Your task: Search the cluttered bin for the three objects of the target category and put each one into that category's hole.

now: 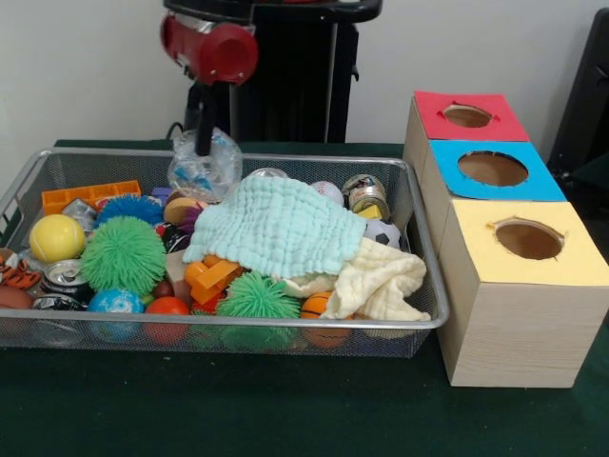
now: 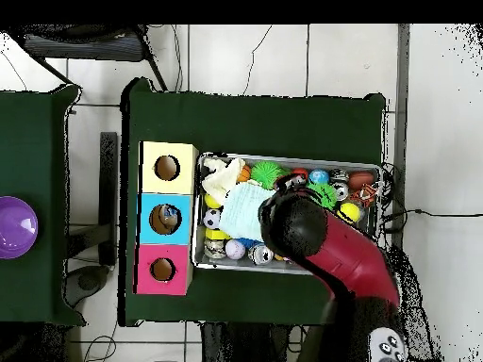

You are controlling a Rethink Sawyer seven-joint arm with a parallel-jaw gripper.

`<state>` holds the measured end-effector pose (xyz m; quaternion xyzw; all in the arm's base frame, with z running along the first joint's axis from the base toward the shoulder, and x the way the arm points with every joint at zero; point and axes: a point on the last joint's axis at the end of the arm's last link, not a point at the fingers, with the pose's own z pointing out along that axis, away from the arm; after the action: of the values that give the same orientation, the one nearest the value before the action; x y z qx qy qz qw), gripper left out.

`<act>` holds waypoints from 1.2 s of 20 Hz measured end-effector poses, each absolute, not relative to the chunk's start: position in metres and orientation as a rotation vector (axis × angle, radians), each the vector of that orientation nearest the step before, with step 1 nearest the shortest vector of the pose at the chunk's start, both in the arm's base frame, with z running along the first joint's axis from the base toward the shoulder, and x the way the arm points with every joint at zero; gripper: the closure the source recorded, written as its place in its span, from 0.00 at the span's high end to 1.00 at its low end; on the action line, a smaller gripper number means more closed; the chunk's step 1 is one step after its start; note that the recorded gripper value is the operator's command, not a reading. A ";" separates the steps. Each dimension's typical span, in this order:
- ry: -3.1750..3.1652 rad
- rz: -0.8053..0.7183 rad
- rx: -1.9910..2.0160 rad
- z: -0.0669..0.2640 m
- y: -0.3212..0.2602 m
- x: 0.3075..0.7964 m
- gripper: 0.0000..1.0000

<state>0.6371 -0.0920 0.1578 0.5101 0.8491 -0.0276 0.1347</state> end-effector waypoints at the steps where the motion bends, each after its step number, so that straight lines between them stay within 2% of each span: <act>1: 2.465 -0.081 1.471 0.160 -0.087 0.638 0.00; 12: 2.423 -0.049 1.458 0.198 0.007 0.664 0.00; 24: 2.396 0.007 1.482 0.208 0.103 0.668 0.00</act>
<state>0.6677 0.1029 0.2085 0.5192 0.8392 0.0024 0.1617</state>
